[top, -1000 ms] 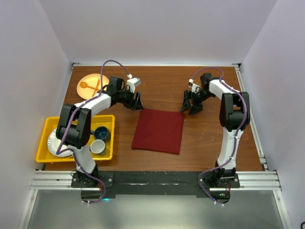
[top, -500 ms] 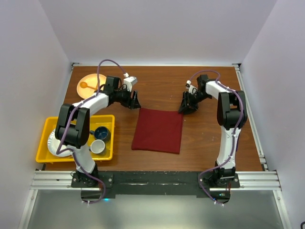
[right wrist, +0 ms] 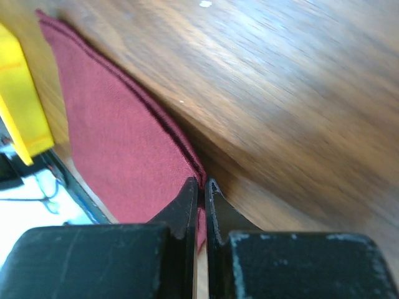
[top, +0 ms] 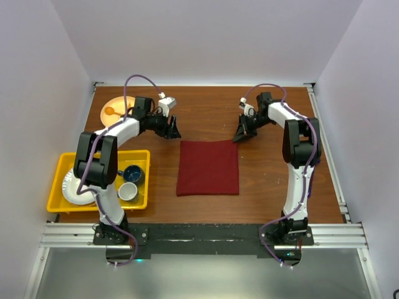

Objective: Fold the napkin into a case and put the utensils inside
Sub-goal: Pick up the lower triangle-folded napkin from the center of the board, then fold the lower triangle-folded napkin at the center of the board.

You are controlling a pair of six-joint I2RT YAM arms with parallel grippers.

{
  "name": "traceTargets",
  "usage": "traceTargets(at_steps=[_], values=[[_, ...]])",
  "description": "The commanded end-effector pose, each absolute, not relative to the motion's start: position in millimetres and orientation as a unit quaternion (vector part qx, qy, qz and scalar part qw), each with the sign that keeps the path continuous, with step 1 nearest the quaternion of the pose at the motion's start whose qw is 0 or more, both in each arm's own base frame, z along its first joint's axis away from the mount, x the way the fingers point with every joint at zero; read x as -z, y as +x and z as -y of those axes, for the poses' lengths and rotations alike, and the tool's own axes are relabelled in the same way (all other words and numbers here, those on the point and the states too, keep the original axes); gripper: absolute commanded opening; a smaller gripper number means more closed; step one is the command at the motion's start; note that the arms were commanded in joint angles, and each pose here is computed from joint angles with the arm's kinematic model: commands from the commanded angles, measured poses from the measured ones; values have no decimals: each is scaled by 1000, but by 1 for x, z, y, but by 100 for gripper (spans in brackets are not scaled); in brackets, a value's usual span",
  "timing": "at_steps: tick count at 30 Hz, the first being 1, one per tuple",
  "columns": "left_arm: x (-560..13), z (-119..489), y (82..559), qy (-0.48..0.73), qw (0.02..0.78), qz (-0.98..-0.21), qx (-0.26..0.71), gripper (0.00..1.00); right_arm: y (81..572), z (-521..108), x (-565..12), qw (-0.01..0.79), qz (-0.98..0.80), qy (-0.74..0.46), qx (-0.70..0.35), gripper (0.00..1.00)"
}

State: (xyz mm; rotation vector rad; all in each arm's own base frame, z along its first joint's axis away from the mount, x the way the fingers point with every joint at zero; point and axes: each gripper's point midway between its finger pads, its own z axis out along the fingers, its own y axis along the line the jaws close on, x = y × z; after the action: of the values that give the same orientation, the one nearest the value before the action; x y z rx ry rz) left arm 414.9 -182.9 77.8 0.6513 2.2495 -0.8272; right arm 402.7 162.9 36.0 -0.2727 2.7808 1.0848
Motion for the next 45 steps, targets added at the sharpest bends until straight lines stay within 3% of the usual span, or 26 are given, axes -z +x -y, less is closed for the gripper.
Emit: traceTargets(at_steps=[1, 10, 23, 37, 45], values=[[-91, 187, 429, 334, 351, -816, 315, 67, 397, -180, -66, 117, -895, -201, -381, 0], [-82, 192, 436, 445, 353, -762, 312, 69, 382, -186, -88, 201, -850, -347, -342, 0], [-58, 188, 420, 479, 313, -756, 319, 70, 360, -199, -98, 288, -737, -557, -254, 0], [-61, 190, 413, 500, 324, -735, 323, 68, 305, -222, -99, 326, -572, -725, -204, 0], [-60, 195, 397, 560, 326, -696, 309, 70, 261, -222, -74, 304, -484, -796, -198, 0]])
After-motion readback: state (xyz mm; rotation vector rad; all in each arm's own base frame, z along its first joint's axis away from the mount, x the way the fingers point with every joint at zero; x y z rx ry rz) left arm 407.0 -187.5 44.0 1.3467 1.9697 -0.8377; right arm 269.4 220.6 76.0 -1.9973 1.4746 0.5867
